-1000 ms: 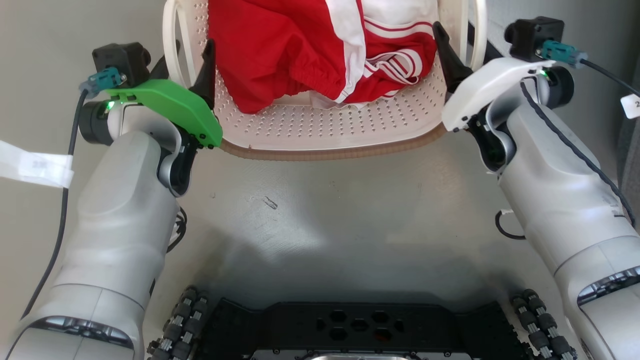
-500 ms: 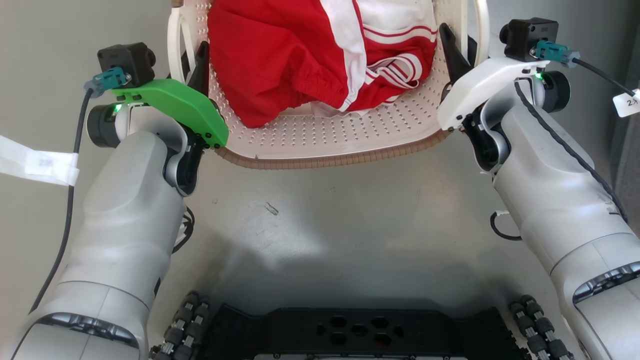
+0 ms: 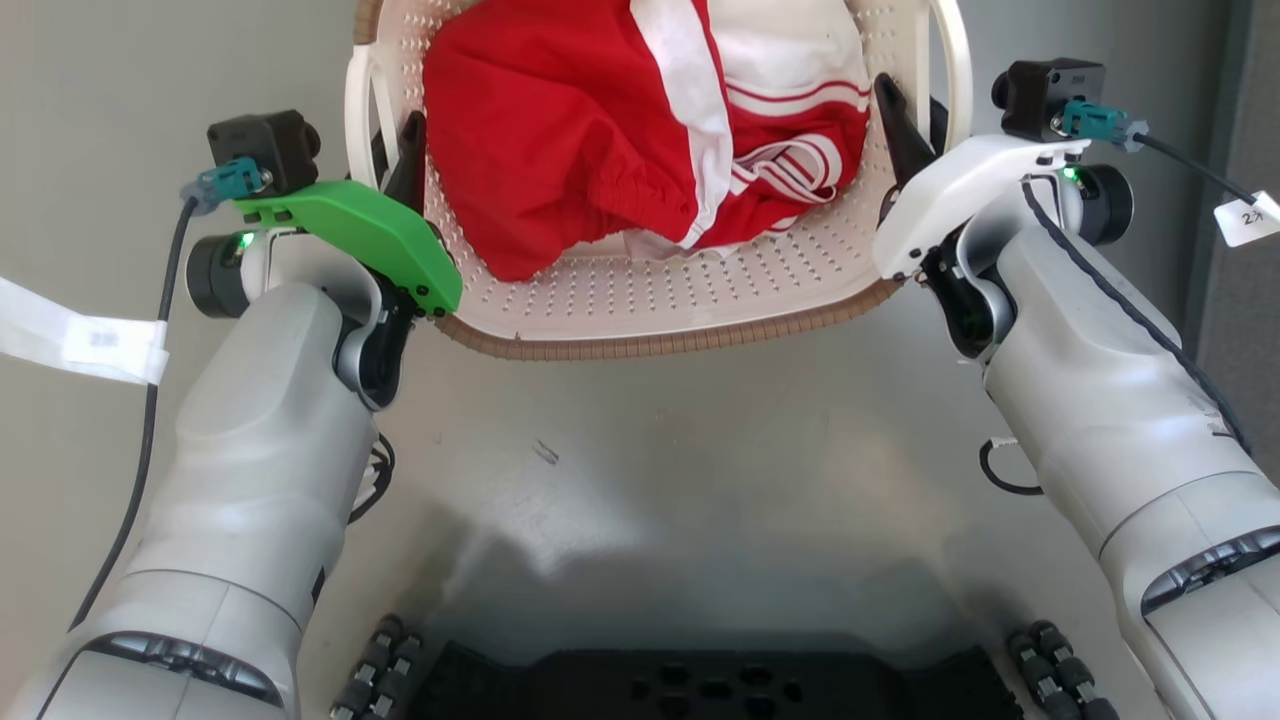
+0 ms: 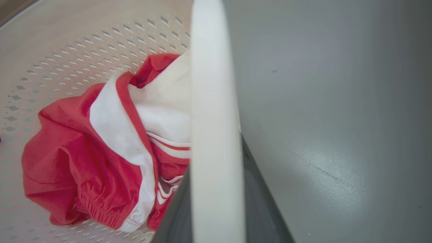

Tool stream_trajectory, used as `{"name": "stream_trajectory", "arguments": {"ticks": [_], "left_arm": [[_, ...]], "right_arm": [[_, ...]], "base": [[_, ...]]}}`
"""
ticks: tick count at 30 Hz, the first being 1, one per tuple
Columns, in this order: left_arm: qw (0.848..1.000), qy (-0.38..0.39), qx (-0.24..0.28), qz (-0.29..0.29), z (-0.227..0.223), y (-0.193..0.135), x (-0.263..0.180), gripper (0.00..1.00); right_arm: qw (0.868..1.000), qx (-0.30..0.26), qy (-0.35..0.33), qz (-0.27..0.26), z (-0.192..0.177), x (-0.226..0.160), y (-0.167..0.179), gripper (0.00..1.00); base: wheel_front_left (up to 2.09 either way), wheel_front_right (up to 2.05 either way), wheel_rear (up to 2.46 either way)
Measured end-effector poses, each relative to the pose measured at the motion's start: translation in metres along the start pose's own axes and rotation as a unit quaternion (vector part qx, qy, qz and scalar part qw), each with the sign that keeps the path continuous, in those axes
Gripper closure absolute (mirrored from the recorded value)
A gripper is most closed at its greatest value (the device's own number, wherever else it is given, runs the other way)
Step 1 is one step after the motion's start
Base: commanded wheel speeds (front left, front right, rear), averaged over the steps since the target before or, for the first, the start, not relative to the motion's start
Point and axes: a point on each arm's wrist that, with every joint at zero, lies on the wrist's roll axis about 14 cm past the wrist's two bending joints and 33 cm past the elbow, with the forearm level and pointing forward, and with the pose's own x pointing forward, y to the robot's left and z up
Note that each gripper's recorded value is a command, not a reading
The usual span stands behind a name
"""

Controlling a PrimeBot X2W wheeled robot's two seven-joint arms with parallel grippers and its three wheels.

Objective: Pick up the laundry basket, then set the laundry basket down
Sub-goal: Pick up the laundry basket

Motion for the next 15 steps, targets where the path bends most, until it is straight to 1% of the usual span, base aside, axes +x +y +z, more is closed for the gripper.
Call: {"name": "stream_trajectory", "arguments": {"ticks": [7, 15], "left_arm": [[1.0, -0.009, -0.004, -0.002, 0.011, -0.009, -0.015, 1.0], [1.0, 0.004, -0.005, -0.003, 0.007, -0.02, -0.039, 1.0]], "right_arm": [[1.0, -0.007, -0.011, 0.002, 0.017, -0.015, 0.008, 1.0], [1.0, 0.002, 0.001, -0.004, 0.017, -0.044, 0.015, 1.0]], "base": [[0.0, 0.0, 0.0], [0.0, 0.0, 0.0]]}}
